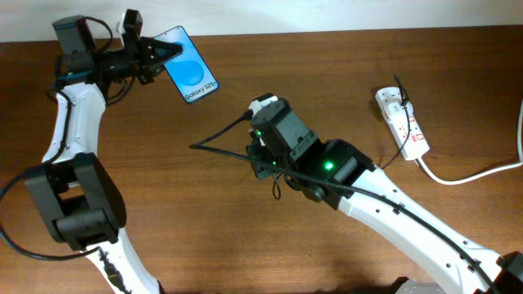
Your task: Plug charger to phone and switch on socket
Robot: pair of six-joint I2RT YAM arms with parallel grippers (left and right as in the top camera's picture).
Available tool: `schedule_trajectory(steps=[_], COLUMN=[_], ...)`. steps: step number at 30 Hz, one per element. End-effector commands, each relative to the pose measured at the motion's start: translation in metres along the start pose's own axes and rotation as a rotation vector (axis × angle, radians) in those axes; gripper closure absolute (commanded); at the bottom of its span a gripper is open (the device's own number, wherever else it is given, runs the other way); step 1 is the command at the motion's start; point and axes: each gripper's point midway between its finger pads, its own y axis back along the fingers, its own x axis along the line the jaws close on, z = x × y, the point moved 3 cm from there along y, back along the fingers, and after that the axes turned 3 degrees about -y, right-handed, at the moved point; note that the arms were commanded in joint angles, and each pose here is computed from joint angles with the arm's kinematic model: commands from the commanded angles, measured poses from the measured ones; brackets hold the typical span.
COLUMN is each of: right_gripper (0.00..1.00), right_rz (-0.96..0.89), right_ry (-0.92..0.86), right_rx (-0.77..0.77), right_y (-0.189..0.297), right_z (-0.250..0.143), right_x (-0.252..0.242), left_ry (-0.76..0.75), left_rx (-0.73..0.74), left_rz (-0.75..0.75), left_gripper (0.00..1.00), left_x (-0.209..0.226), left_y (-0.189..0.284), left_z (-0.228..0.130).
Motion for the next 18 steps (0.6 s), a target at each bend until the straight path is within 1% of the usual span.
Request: schedule_trajectory(steps=[1, 8, 14, 16, 18], right_gripper=[0.96, 0.96, 0.96, 0.96, 0.96], right_rz=[0.000, 0.014, 0.015, 0.005, -0.011], right_ry=[-0.021, -0.019, -0.031, -0.042, -0.072], right_rx=[-0.053, -0.098, -0.114, -0.120, -0.121], right_y=[0.006, 0.006, 0.006, 0.006, 0.005], right_z=[0.008, 0.018, 0.023, 0.025, 0.027], right_x=[0.000, 0.002, 0.001, -0.005, -0.014], left_ry=[0.005, -0.020, -0.035, -0.081, -0.081], left_rx=[0.086, 0.166, 0.176, 0.194, 0.205], left_rz=[-0.035, -0.056, -0.060, -0.071, -0.075], left_gripper=[1.00, 1.00, 1.00, 1.00, 1.00], left_x=[-0.031, -0.037, -0.038, -0.039, -0.040], left_y=[-0.032, -0.068, -0.072, -0.079, -0.083], left_z=[-0.017, -0.035, -0.037, -0.041, -0.044])
